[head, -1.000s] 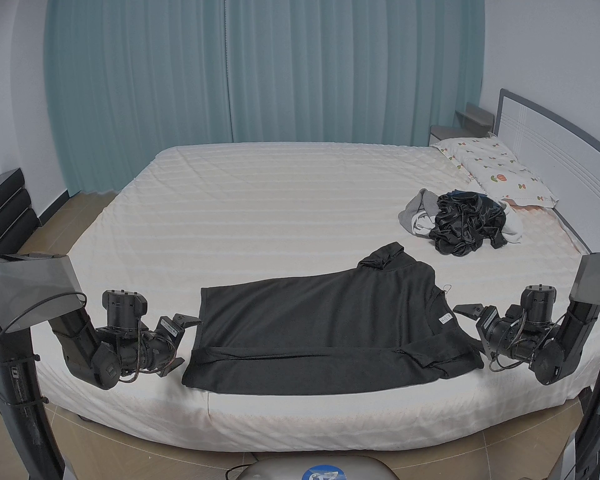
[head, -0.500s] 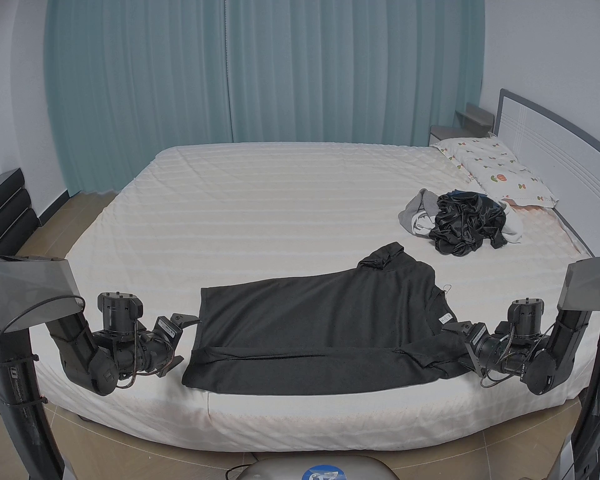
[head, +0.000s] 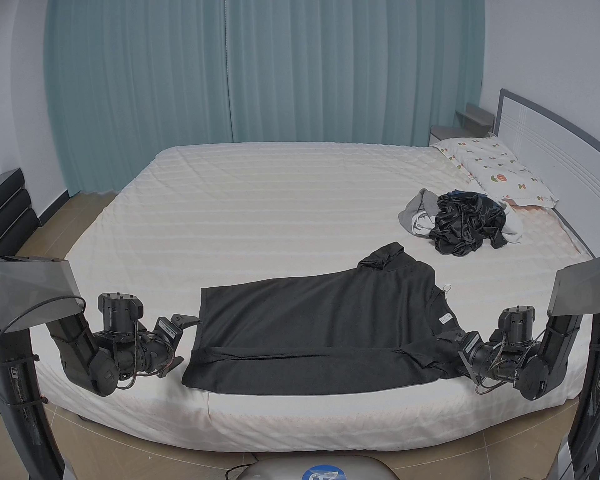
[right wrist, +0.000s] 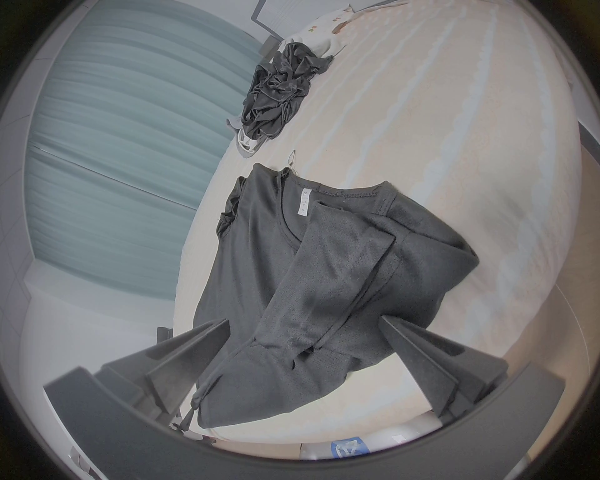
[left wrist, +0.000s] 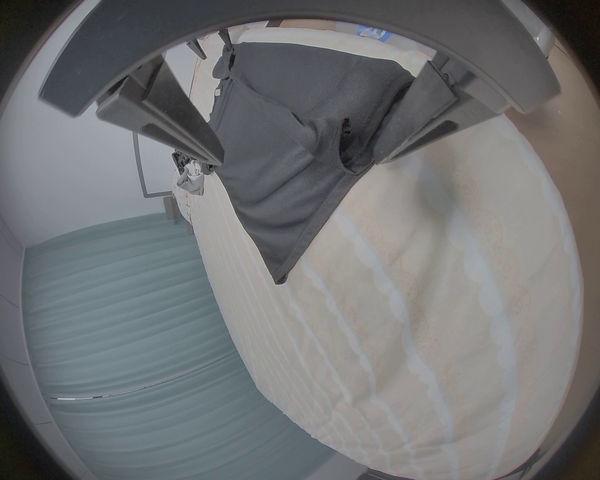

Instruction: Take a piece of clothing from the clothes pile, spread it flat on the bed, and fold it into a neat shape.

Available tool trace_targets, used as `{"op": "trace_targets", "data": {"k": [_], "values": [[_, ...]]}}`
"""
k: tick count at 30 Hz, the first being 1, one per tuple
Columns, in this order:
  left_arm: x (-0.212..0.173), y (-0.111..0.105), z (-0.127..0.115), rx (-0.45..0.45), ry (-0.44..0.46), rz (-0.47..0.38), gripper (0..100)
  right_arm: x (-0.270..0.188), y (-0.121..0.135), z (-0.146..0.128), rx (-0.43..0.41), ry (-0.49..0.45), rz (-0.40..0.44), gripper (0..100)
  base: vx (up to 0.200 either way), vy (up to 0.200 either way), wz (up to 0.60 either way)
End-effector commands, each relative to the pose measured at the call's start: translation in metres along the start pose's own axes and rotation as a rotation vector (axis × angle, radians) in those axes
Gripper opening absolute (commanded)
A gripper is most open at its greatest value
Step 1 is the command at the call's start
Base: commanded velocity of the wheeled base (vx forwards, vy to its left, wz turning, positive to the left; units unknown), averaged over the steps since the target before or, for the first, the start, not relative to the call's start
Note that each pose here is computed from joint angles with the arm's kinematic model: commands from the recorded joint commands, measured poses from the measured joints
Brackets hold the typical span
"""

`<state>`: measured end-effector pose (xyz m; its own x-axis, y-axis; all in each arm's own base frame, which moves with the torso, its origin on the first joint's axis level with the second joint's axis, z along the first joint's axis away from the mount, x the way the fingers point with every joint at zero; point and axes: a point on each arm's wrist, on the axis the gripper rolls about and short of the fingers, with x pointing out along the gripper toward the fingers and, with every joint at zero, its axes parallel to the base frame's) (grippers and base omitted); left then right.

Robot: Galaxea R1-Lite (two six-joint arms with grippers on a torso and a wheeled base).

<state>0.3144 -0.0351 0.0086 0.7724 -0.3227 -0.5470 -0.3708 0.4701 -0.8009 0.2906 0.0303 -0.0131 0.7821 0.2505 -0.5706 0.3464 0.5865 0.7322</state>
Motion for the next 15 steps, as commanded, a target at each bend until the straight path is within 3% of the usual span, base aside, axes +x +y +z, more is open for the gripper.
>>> {"op": "trace_targets", "data": {"k": [1, 9, 10, 15], "values": [[0.0005, 0.0006, -0.0001, -0.001, 0.0, 0.001, 100, 0.0085, -0.0034, 0.0015, 0.003, -0.009, -0.013, 100, 0.0, 0.0, 0.0], [0.0007, 0.0004, -0.0005, 0.0, 0.002, 0.001, 100, 0.0151, -0.0031, 0.0041, 0.004, -0.028, -0.012, 100, 0.0, 0.0, 0.0], [0.0007, 0.0004, -0.0005, 0.0, 0.002, 0.001, 100, 0.0144, -0.0026, 0.0043, 0.004, -0.03, -0.012, 0, 0.0, 0.0, 0.0], [0.0007, 0.0004, -0.0005, 0.0, 0.002, 0.001, 100, 0.0104, -0.0006, 0.0018, 0.0, -0.051, -0.029, 0, 0.0, 0.0, 0.0]]}}
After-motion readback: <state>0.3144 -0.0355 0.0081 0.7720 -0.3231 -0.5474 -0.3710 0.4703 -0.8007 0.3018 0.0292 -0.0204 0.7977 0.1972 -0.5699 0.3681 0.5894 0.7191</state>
